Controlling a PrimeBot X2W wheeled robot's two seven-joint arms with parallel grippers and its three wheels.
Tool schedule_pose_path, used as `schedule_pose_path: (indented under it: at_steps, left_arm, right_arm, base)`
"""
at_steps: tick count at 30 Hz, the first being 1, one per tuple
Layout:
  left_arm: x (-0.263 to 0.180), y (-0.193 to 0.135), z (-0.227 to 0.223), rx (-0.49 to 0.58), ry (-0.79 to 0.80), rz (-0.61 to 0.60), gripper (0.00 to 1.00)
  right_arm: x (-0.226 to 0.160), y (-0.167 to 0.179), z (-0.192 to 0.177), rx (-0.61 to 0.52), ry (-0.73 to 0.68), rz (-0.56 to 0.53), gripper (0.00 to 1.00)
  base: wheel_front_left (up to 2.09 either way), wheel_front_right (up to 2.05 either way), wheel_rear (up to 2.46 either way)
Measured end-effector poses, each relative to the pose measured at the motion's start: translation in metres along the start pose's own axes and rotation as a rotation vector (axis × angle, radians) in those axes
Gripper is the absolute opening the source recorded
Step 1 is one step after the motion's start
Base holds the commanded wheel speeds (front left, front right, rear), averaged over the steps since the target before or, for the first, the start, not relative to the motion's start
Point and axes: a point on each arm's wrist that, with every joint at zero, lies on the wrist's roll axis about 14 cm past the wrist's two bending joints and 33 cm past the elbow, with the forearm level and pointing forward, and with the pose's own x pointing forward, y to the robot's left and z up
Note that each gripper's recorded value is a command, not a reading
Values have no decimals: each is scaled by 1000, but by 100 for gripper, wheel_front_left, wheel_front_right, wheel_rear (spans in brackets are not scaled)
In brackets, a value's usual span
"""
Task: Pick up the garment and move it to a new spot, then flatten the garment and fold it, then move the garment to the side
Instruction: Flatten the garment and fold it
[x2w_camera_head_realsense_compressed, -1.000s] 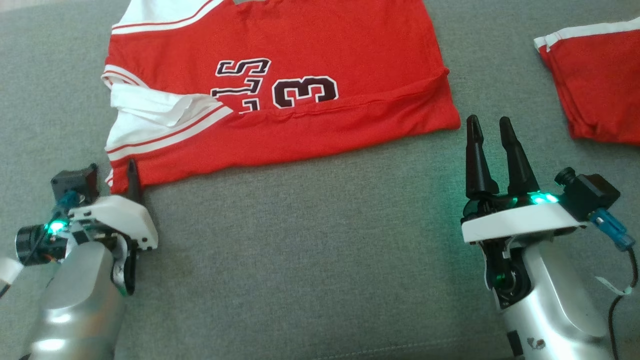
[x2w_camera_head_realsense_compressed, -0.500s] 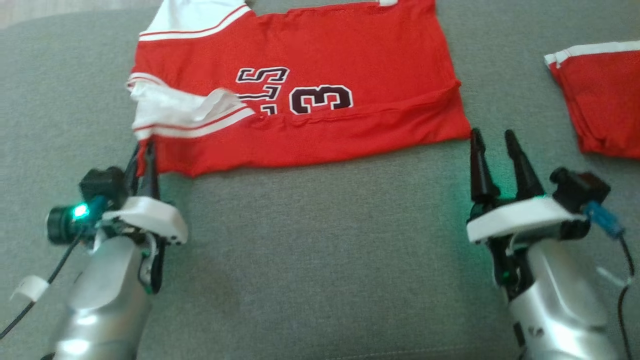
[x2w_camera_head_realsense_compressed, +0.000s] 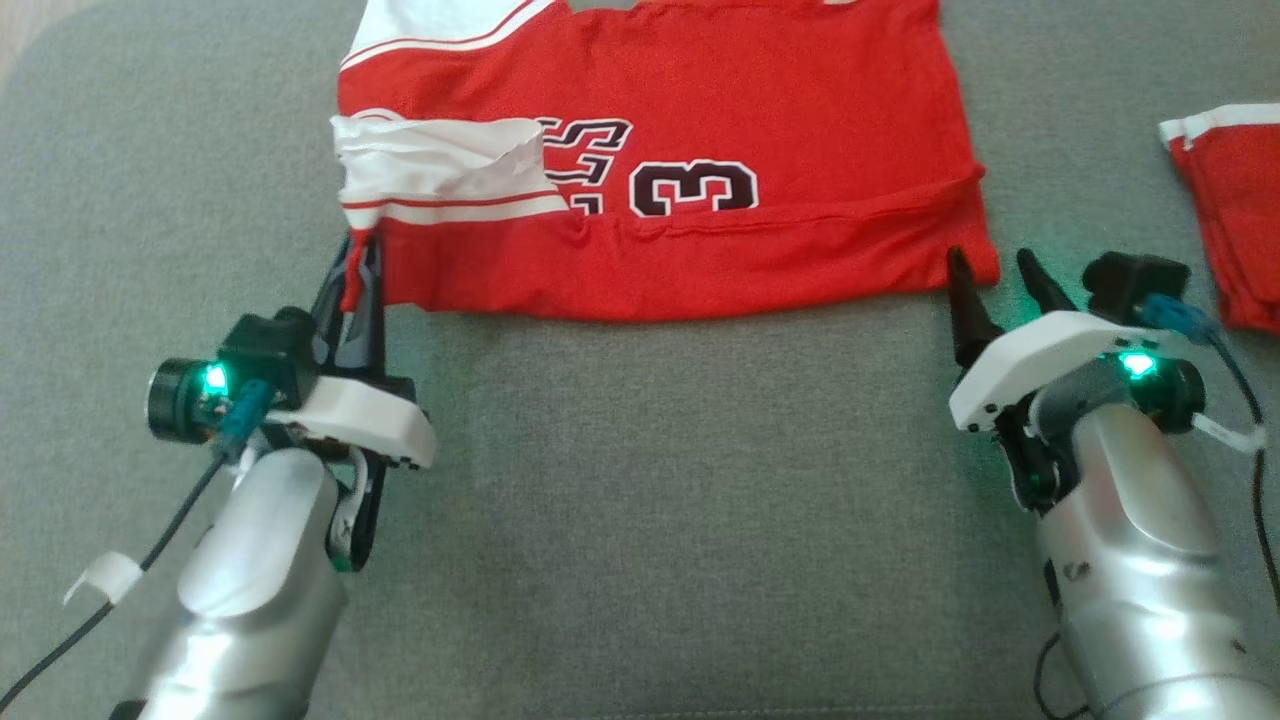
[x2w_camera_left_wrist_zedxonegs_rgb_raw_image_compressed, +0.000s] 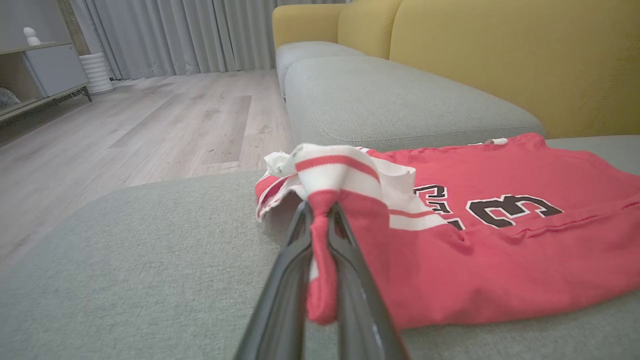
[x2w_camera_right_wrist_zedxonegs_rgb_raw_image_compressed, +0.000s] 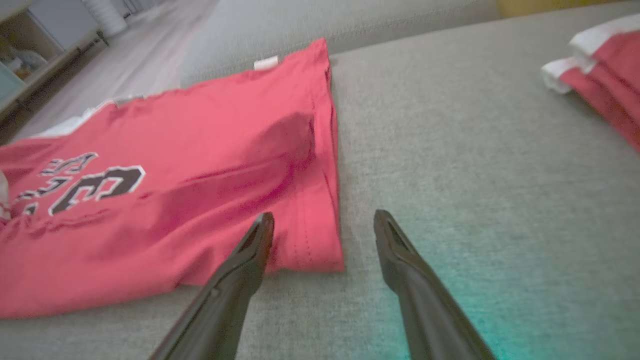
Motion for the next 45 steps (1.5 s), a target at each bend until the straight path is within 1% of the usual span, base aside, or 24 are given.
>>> schedule_pose_path:
  at_steps: [3,5,6,7,8,9,15,19,23,27,32,40,45]
  left_arm:
    - [-1,-3,-1,-3,0,-9,0]
    - [-1,-2,-1,-4,-4,-5,0]
    - [-1,-1,-1,-4,-2,-2,0]
    - [-2,0,-2,-4,-1,0,0]
    - [-2,1,-2,-4,0,3,0]
    - [-2,2,-2,-4,1,5,0]
    - [-6,5,0,6,4,16,0]
    - [-15,10,-5,14,29,33,0]
    - [-30,14,-19,26,84,46,0]
    - [-44,12,-28,33,123,39,0]
    - [-65,8,-37,45,178,23,0]
    - [-108,-4,-56,43,258,-19,0]
    - [-122,-12,-59,42,283,-36,0]
  right_arm:
    - [7,3,-14,-39,86,5,100]
    - [13,4,-14,-72,113,8,100]
    - [16,5,-13,-92,127,9,63]
    - [19,5,-12,-109,140,11,63]
    - [21,6,-11,-118,151,13,22]
    - [23,8,-10,-126,155,17,0]
    - [18,7,-8,-132,142,9,0]
    - [7,-3,-2,-115,108,-20,0]
    - [-10,-8,-6,-94,98,-32,0]
    - [-25,-11,-10,-78,95,-40,0]
    - [-48,-15,-19,-65,122,-53,0]
    - [-87,-22,-34,-17,151,-78,0]
    - [-107,-23,-42,14,160,-79,0]
  base:
    - [0,0,0]
    - [0,0,0]
    - [0,0,0]
    - [0,0,0]
    - [0,0,0]
    - [0,0,0]
    - [0,0,0]
    - [0,0,0]
    - [0,0,0]
    - [0,0,0]
    - [0,0,0]
    - [0,0,0]
    - [0,0,0]
